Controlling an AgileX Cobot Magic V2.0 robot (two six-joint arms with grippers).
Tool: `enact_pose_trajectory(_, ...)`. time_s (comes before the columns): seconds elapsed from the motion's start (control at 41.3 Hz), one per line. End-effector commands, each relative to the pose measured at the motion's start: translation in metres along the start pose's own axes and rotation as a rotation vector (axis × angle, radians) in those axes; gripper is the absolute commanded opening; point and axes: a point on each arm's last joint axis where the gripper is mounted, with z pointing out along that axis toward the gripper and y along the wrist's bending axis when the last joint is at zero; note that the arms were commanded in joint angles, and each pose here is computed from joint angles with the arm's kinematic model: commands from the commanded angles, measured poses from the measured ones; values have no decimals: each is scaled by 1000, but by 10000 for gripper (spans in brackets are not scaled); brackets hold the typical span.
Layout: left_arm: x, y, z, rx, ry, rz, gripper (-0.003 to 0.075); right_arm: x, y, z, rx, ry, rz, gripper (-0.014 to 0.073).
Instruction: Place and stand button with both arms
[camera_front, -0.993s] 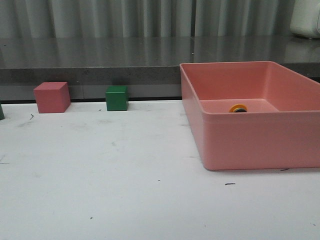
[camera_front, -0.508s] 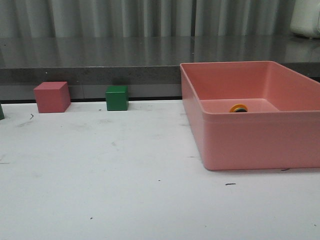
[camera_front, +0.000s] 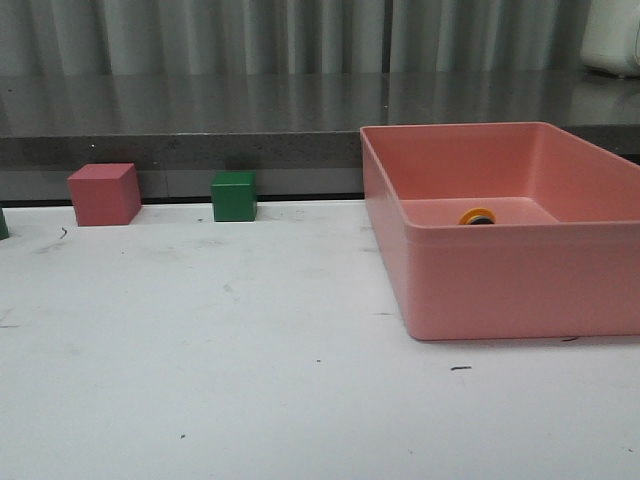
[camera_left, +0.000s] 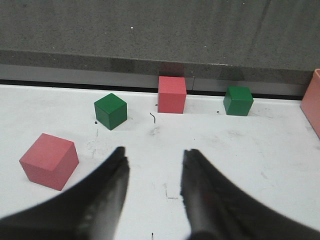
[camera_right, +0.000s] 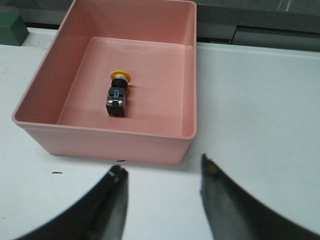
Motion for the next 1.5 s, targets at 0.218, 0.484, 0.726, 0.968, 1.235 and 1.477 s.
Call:
enact_pose_trajectory(0.218, -18, -7, -6, 70, -78, 5, 512, -23, -1, -2, 5, -68, -5, 601)
enact_pose_trajectory(0.484, -28, -24, -19, 249, -81, 87, 512, -61, 9, 24, -69, 81, -23, 601)
enact_pose_trajectory(0.726, -26, -30, -21, 313, -72, 108, 512, -89, 34, 75, -163, 236, -90, 597)
enact_pose_trajectory(0.968, -26, -30, -21, 312, -73, 110, 512, -107, 51, 142, -173, 455, -105, 519)
enact_pose_trajectory(1.235, -26, -30, -21, 312, -73, 110, 512, -110, 62, 223, -133, 624, -64, 519)
enact_pose_trajectory(1.477, -26, -29, -21, 311, -73, 111, 512, -100, 64, 278, -47, 674, 7, 519)
